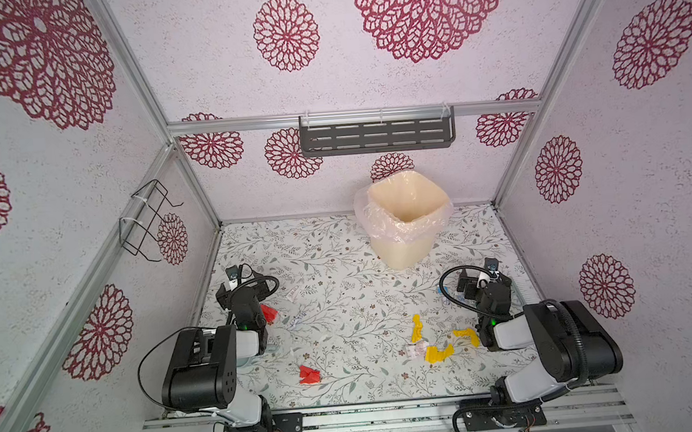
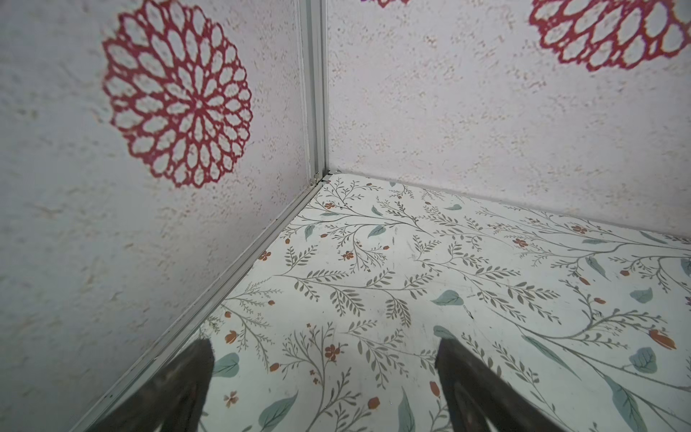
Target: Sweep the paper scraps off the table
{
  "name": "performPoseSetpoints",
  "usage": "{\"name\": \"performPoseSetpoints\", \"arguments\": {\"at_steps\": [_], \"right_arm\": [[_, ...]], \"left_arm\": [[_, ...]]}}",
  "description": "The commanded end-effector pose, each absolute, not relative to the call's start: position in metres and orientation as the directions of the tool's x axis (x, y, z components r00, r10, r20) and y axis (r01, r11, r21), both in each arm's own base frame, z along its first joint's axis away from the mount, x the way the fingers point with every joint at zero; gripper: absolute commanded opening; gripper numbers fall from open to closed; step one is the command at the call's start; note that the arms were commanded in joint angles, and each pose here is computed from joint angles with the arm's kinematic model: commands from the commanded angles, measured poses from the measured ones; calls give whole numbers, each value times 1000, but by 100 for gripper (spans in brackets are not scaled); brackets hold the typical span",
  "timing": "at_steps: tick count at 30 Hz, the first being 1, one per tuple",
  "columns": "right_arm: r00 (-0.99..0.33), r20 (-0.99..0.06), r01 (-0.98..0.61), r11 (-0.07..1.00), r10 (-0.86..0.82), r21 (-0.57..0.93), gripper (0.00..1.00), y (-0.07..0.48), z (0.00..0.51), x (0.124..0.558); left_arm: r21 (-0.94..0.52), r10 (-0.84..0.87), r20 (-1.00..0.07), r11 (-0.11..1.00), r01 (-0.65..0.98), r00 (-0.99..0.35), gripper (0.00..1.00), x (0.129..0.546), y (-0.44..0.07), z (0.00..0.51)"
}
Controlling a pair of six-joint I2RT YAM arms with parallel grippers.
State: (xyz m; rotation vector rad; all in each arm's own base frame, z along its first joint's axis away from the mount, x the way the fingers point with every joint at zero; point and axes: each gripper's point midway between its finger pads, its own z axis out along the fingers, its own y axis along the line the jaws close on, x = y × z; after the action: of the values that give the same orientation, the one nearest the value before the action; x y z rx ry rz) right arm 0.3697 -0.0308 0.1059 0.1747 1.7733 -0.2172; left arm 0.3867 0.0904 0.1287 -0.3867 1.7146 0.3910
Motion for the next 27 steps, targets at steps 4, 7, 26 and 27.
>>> {"name": "performPoseSetpoints", "arguments": {"at_steps": [4, 7, 26, 27], "right_arm": [[-173, -985, 252, 967, 15, -30, 99, -33, 116, 373], [-174, -985, 251, 967, 15, -30, 99, -33, 115, 373], [-175, -985, 251, 967, 15, -30, 99, -33, 115, 373], [-175, -985, 252, 967, 15, -30, 99, -33, 115, 373]], "left_arm": [[44, -41, -985, 884, -465, -170, 97, 389, 90, 129], [43, -41, -985, 885, -464, -170, 97, 389, 90, 129], [45, -41, -984, 887, -460, -176, 97, 389, 89, 128], [46, -41, -983, 886, -461, -176, 97, 389, 89, 128]]}}
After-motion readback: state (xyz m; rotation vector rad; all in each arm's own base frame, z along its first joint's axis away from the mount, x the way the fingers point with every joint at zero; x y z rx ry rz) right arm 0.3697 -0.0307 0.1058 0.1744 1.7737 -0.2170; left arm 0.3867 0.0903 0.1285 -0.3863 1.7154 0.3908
